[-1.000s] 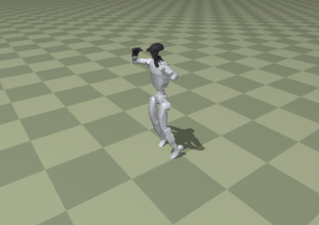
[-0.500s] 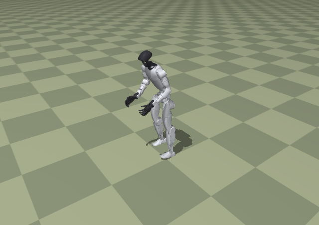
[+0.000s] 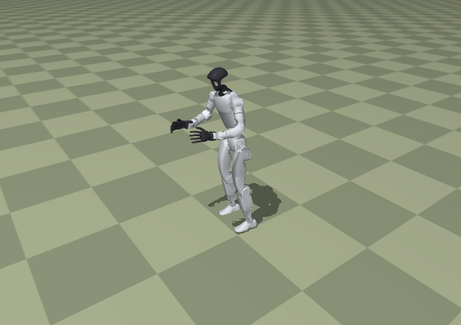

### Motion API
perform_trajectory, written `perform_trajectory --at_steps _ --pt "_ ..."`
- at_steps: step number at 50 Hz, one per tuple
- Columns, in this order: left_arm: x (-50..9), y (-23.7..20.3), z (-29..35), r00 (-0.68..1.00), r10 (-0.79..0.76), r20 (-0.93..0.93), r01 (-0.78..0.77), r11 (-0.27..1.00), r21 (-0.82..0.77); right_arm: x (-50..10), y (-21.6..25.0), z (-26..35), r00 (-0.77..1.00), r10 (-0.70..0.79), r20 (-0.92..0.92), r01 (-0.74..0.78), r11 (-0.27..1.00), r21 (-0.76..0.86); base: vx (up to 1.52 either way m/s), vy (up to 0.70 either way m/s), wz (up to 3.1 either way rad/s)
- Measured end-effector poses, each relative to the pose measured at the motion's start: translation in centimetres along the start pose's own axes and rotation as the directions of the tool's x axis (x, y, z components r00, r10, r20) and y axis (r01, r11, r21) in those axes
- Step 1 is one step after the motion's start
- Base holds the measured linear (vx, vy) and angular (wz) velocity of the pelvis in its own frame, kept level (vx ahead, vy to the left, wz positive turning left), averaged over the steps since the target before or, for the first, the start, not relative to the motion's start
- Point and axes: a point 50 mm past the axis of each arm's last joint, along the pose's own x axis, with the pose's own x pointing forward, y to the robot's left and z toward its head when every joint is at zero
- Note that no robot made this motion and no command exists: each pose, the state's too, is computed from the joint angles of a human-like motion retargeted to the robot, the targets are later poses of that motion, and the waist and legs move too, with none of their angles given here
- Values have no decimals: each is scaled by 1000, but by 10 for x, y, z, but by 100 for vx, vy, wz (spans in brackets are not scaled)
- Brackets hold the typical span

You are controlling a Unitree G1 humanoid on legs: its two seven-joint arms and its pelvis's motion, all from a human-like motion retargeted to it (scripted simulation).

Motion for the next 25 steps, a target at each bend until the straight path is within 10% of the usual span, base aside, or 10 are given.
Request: perform_trajectory --at_steps 11,16,25 --pt "-183 115 -56 841 120 -528 -53 989 141 -178 -70 -61 867 -114 -485 130 991 -1 -19 3 -7" --pt "-246 150 -32 689 274 -671 -219 961 168 -227 -87 -63 789 -52 -613 -84 978 -190 -52 -1 16" --pt "-140 9 -53 865 160 -475 -232 968 -97 -129 -58 -58 964 -180 -197 69 881 -468 -30 4 31"
